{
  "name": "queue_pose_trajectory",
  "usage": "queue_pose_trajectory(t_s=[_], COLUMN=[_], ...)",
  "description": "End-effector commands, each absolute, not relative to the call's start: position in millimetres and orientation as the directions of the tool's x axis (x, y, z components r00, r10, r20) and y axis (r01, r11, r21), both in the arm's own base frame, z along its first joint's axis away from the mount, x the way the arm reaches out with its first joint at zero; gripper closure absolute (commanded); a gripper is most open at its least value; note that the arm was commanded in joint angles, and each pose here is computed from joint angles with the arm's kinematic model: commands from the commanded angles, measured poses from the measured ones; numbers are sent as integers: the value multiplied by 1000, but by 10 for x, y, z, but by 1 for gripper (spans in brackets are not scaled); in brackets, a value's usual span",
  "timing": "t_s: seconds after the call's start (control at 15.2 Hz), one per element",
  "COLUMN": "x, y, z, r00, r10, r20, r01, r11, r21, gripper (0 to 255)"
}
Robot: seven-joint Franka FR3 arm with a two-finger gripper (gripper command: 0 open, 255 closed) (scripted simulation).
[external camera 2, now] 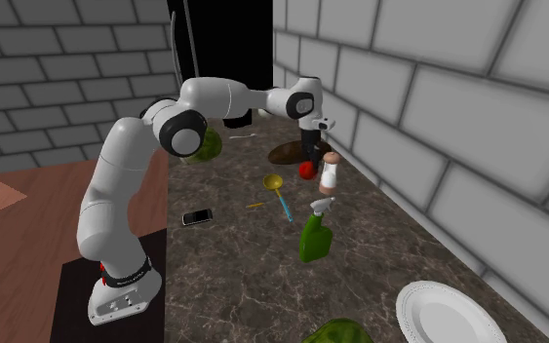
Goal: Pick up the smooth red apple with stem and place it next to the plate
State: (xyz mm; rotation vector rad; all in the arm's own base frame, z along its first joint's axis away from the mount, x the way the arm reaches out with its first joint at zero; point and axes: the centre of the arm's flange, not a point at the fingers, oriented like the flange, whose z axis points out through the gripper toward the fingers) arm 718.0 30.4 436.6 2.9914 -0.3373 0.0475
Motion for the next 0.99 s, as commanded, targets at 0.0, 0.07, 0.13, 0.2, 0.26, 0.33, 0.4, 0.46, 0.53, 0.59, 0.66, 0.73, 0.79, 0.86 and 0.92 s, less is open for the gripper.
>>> queue_pose_trajectory(t_s=[0.0,0.07,0.13,0.2,0.26,0.33,0.4,0.46,0.53,0.59,0.66,0.73,0.79,0.86,0.92], x=[7179,7179,7179,7179,7179,7179,7179,7179,7178,7134,7088,7043,6998,6953,6907], y=[302,302,302,302,302,302,302,302,302,178,54,-71,-195,-319,-443], z=[4469,4522,4575,4628,4681,4733,4786,4839,4843,4843,4844,4844,4844,4845,4845], r00=[975,975,975,975,975,975,975,975,975,975,975,975,975,975,975], r10=[-220,-220,-220,-220,-220,-220,-220,-220,-220,-220,-220,-220,-220,-220,-220], r20=[45,45,45,45,45,45,45,45,45,45,45,45,45,45,45], r01=[-224,-224,-224,-224,-224,-224,-224,-224,-224,-224,-224,-224,-224,-224,-224], r11=[-966,-966,-966,-966,-966,-966,-966,-966,-966,-966,-966,-966,-966,-966,-966], r21=[126,126,126,126,126,126,126,126,126,126,126,126,126,126,126], gripper=[255,255,255,255,255,255,255,255,255,255,255,255,255,255,255])
